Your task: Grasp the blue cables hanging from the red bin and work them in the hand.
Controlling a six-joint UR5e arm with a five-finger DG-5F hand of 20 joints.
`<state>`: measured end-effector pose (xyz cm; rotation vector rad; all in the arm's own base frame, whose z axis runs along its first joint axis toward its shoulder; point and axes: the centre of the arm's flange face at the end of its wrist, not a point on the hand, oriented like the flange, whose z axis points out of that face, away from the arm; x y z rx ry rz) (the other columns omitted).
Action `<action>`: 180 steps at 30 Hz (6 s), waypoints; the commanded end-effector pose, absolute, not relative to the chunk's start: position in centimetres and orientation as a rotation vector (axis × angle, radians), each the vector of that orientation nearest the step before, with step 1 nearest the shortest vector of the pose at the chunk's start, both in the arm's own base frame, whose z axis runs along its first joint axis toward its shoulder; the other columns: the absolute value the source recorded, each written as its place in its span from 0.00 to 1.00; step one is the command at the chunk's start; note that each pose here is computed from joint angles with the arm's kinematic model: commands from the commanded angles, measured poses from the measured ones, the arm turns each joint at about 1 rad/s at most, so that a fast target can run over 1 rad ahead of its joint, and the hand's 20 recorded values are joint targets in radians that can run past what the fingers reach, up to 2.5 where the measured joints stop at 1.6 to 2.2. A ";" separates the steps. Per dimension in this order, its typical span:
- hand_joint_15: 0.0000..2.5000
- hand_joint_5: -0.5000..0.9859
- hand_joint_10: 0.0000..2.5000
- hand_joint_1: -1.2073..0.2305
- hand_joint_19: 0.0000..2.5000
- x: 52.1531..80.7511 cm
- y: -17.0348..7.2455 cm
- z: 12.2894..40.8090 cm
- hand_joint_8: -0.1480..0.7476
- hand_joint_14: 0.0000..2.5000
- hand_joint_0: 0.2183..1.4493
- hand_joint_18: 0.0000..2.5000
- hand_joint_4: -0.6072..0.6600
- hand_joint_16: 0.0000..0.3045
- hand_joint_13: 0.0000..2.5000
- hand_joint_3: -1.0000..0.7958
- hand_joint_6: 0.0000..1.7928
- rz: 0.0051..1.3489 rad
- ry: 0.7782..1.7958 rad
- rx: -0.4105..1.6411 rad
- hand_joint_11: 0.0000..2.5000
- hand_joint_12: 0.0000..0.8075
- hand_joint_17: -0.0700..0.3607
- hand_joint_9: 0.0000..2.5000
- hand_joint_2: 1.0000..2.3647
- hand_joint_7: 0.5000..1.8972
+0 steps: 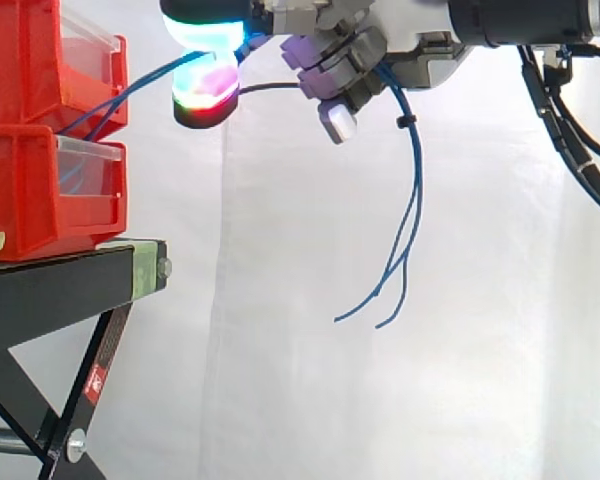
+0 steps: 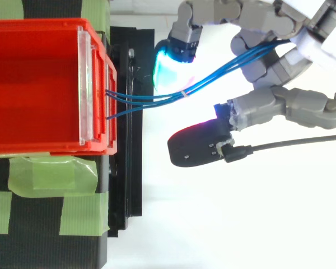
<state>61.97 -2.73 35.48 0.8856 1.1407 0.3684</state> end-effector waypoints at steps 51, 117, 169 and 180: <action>0.79 0.57 1.00 0.40 0.26 61.0 -2.3 34.6 0.76 1.00 0.57 1.00 0.78 0.78 0.81 0.26 0.00 0.354 1.182 0.953 1.00 0.88 0.58 0.71 0.02 0.56; 0.79 0.58 1.00 0.41 0.26 61.9 -1.8 35.5 0.76 1.00 0.60 1.00 0.77 0.78 0.81 0.42 0.00 0.349 1.116 0.912 1.00 0.88 0.58 0.71 0.02 0.57; 0.79 0.56 1.00 0.37 0.26 61.1 -0.4 34.7 0.76 1.00 0.58 1.00 0.80 0.78 0.81 0.57 0.00 0.606 1.057 1.113 1.00 0.88 0.58 0.71 0.01 0.54; 0.79 0.56 1.00 0.37 0.26 60.9 -0.1 34.5 0.76 1.00 0.59 1.00 0.80 0.78 0.81 0.55 0.00 0.664 1.032 1.161 1.00 0.88 0.58 0.71 0.01 0.54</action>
